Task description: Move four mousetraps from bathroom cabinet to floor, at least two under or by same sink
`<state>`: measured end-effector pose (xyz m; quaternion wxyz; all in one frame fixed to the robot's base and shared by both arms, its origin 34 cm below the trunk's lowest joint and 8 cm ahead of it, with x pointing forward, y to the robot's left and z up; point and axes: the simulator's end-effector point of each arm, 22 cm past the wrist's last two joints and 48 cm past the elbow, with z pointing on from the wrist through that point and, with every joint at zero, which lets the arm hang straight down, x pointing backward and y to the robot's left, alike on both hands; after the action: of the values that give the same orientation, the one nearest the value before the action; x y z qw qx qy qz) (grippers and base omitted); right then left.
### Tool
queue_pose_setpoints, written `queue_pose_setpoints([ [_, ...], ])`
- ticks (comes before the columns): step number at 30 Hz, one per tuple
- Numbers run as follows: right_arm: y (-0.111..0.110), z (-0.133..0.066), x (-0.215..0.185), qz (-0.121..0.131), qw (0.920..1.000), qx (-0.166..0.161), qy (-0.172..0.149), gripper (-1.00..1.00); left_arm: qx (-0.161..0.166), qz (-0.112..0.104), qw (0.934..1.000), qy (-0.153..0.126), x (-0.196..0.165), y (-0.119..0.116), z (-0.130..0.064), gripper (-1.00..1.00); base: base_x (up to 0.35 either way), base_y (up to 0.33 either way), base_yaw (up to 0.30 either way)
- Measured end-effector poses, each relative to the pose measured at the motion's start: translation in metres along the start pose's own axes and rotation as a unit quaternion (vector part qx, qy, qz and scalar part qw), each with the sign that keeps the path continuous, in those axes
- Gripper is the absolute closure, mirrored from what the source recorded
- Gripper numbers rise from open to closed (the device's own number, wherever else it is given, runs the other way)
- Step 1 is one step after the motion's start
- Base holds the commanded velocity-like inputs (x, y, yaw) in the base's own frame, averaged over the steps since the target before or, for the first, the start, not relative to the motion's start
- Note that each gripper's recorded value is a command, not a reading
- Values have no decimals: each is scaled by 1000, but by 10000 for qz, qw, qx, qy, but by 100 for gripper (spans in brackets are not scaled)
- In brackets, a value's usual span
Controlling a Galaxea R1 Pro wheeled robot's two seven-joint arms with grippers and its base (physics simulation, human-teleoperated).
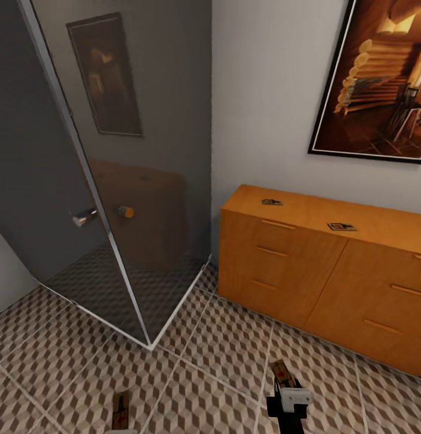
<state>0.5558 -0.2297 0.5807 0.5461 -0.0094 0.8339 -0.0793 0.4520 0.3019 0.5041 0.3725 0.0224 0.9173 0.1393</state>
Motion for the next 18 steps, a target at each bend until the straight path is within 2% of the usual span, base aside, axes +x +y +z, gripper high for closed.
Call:
queue_pose_setpoints([
  [18, 0, 0, 0, -1, 10000, 0, 2, 100, 6, -1, 10000, 0, 0, 0, 0, 100, 0, 0, 286],
])
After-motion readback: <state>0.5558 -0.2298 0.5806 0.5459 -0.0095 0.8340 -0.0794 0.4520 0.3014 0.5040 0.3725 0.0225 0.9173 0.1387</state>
